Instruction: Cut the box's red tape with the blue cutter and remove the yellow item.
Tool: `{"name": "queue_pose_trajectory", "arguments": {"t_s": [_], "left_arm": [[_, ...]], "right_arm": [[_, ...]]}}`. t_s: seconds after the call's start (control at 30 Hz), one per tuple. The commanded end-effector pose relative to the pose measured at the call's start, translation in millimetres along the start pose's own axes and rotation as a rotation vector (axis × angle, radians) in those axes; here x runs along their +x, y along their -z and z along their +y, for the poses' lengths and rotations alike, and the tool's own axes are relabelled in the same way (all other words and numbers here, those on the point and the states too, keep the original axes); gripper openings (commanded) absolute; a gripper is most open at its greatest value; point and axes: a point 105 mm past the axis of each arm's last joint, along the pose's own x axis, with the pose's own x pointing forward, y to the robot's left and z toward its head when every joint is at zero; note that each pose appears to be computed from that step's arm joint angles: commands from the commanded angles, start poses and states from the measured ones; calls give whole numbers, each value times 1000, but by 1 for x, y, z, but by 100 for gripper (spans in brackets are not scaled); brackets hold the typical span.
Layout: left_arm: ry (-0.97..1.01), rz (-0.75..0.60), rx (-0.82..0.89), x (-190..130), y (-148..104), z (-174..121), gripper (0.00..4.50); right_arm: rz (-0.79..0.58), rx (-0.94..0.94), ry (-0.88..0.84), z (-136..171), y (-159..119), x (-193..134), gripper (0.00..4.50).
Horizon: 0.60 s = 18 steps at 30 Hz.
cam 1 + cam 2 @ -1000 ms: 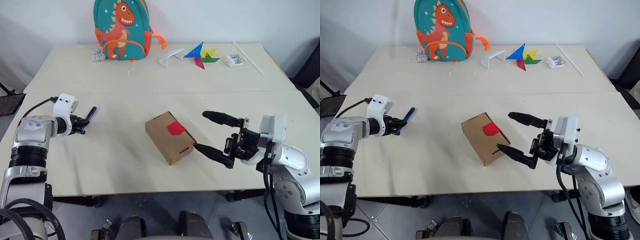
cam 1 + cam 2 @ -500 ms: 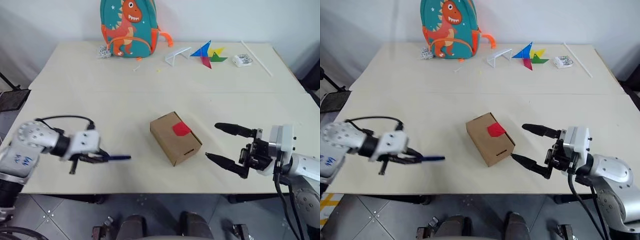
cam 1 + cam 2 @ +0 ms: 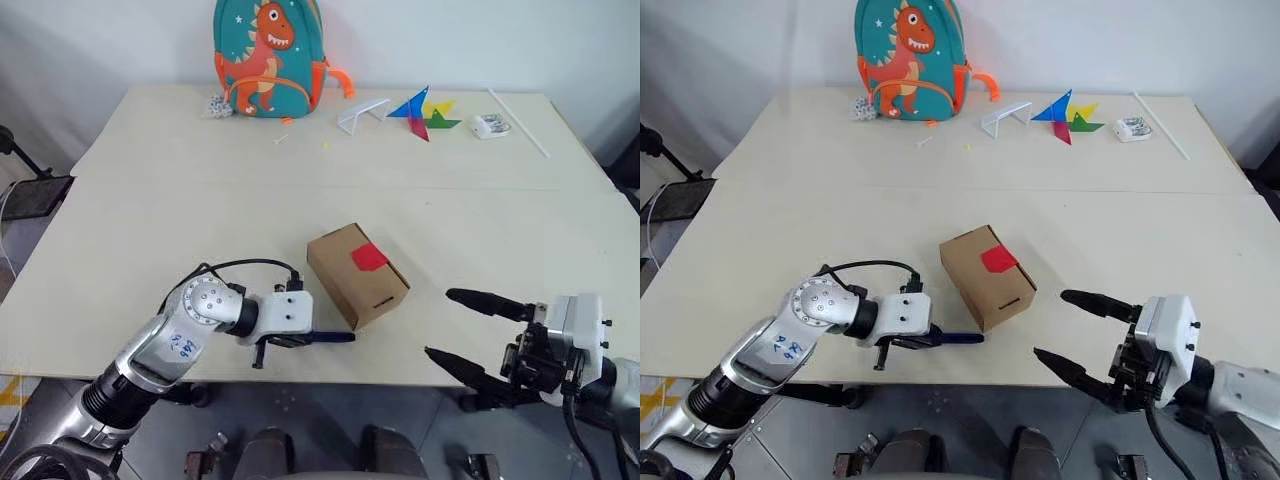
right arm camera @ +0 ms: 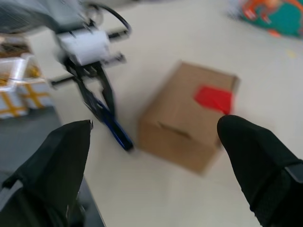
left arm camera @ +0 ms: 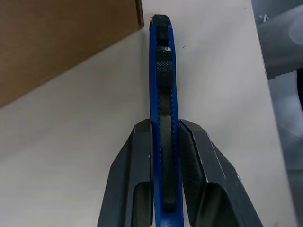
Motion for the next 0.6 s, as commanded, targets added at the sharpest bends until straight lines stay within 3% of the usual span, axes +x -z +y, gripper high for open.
{"name": "queue_pose_trajectory", "arguments": {"t_s": [0.03,0.37,0.47,0.6], "left_arm": [[133,54,-49,11,1,-24,42],[231,129,-21,12,-2,-34,42],[229,180,-15,16,2,-31,42],[234,179,-28,19,-3,-33,42]], "right_arm": [[82,-4,24,2,4,-8,450],[175,28,-26,6,23,-20,450],[131,17,-141,19,19,6,450],[145,7,-191,21,19,29,352]]}}
